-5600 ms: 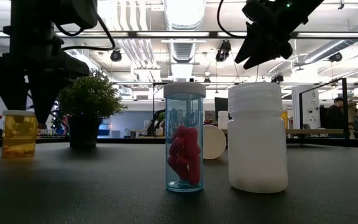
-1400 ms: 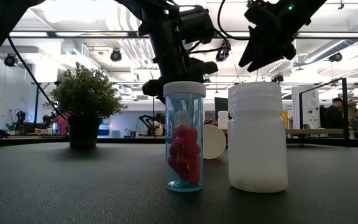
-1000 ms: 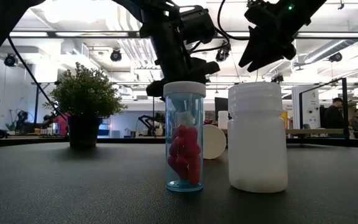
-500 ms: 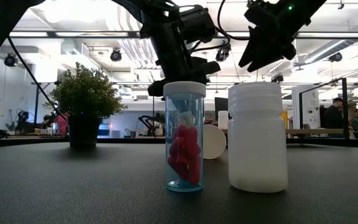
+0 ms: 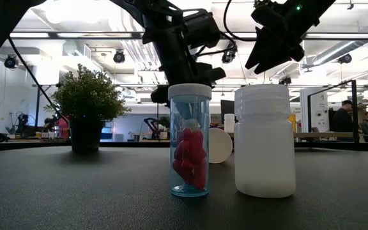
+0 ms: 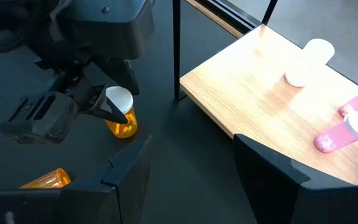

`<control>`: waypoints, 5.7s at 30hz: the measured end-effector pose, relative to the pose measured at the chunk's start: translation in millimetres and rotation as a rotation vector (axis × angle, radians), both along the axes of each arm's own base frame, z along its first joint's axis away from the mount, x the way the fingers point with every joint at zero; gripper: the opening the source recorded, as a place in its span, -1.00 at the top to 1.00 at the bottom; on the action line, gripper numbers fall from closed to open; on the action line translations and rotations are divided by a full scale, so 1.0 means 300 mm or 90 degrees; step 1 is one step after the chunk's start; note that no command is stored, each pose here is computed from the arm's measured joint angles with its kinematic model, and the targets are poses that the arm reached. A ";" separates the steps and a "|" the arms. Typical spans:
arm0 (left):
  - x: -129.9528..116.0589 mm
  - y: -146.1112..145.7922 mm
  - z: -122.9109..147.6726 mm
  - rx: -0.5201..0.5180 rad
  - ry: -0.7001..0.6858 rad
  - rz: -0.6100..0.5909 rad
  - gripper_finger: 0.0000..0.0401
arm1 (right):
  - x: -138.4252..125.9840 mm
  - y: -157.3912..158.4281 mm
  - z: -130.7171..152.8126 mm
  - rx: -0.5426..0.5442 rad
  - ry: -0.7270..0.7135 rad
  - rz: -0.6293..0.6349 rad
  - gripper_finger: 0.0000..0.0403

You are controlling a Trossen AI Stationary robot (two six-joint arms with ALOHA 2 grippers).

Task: Pick and place medicine bottles onto shelf by color
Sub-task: Put the left orange pill bottle on the shelf aligned with the other orange pill bottle

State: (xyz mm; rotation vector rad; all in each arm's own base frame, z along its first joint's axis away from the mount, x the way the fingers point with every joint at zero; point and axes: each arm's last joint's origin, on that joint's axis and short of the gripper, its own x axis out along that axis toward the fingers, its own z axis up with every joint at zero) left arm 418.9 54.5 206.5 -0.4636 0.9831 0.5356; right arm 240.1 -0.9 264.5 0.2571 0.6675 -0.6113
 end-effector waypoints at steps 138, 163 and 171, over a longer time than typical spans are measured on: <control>-0.352 -0.050 0.410 -0.067 -0.003 -0.041 -0.33 | 0.023 -0.008 0.017 0.002 -0.056 -0.004 -0.08; -0.608 -0.128 0.271 0.070 -0.543 -0.151 -0.33 | 0.092 -0.038 0.092 0.005 -0.264 -0.029 -0.08; -0.640 -0.129 0.160 0.101 -0.710 -0.148 -0.33 | 0.106 -0.040 0.087 0.010 -0.277 -0.032 -0.08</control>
